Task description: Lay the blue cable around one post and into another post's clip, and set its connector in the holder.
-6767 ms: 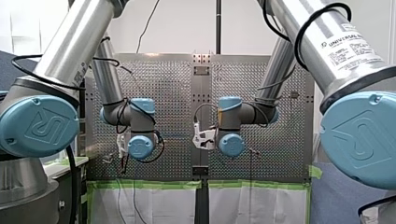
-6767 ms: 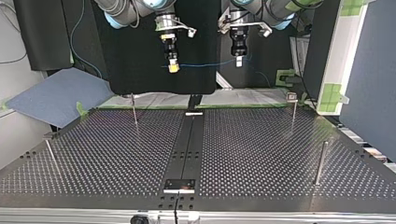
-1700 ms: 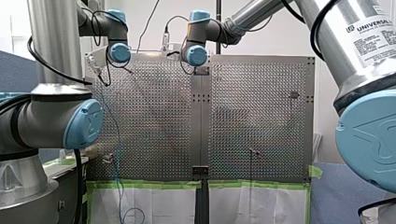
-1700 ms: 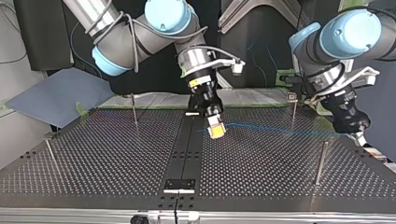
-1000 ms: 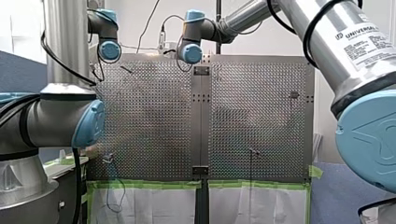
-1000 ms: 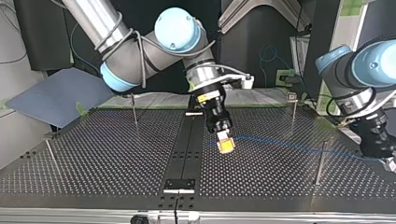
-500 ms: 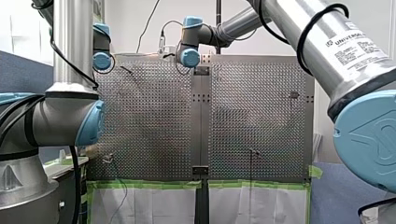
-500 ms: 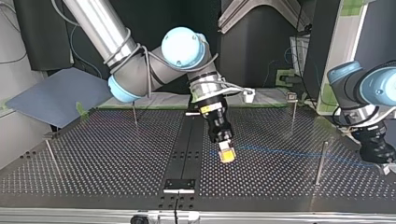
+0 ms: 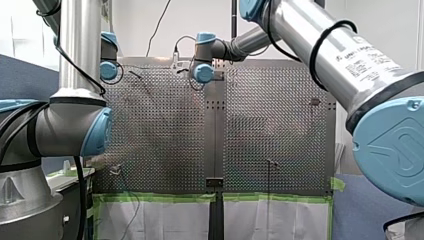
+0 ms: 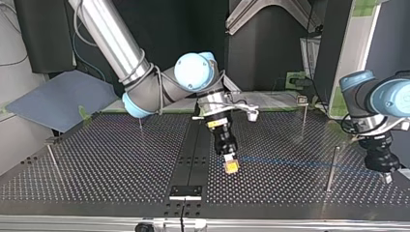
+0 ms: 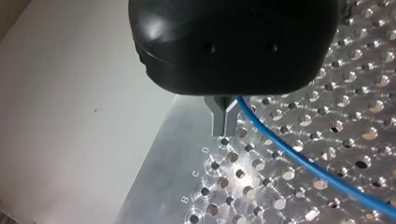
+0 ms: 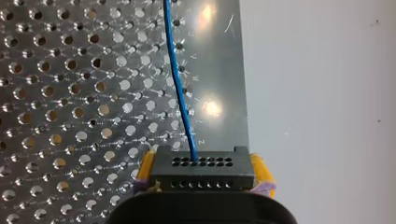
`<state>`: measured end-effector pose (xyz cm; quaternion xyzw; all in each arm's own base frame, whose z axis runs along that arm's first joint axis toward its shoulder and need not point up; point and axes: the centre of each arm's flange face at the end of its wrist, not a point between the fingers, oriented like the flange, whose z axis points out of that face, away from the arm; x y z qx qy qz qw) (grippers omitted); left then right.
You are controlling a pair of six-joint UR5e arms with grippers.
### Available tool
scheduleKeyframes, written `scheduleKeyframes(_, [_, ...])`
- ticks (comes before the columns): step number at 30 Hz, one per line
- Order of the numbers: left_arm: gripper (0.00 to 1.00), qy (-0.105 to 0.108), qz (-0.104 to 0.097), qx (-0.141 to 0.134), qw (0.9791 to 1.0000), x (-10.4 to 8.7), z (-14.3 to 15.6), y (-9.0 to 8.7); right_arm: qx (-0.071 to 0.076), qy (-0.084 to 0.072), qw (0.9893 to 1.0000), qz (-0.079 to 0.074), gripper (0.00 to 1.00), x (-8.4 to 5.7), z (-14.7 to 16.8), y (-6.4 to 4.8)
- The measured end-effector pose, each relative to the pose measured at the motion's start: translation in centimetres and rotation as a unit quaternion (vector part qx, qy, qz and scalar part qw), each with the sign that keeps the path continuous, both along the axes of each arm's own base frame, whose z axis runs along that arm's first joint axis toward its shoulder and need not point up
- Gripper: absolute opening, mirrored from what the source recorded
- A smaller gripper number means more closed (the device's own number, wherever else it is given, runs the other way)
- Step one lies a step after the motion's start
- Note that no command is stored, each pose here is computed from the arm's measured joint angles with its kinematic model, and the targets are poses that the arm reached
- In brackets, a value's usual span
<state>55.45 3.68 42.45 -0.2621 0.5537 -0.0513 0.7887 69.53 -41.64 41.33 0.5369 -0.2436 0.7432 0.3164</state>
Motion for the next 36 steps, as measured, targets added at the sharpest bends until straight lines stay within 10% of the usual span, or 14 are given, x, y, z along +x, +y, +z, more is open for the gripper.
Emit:
scheduleKeyframes(18, [0.00, 0.040, -0.040, 0.005, 0.9984, 3.0, -3.6, -0.6, -0.003, -0.004, 0.9998, -0.018, 0.00, -1.3, 0.4, -2.7])
scheduleKeyframes(36, [0.00, 0.065, -0.061, 0.001, 0.9960, 3.5, -6.7, -3.3, 0.037, 0.038, 0.9977, -0.041, 0.00, -2.4, -3.0, -4.4])
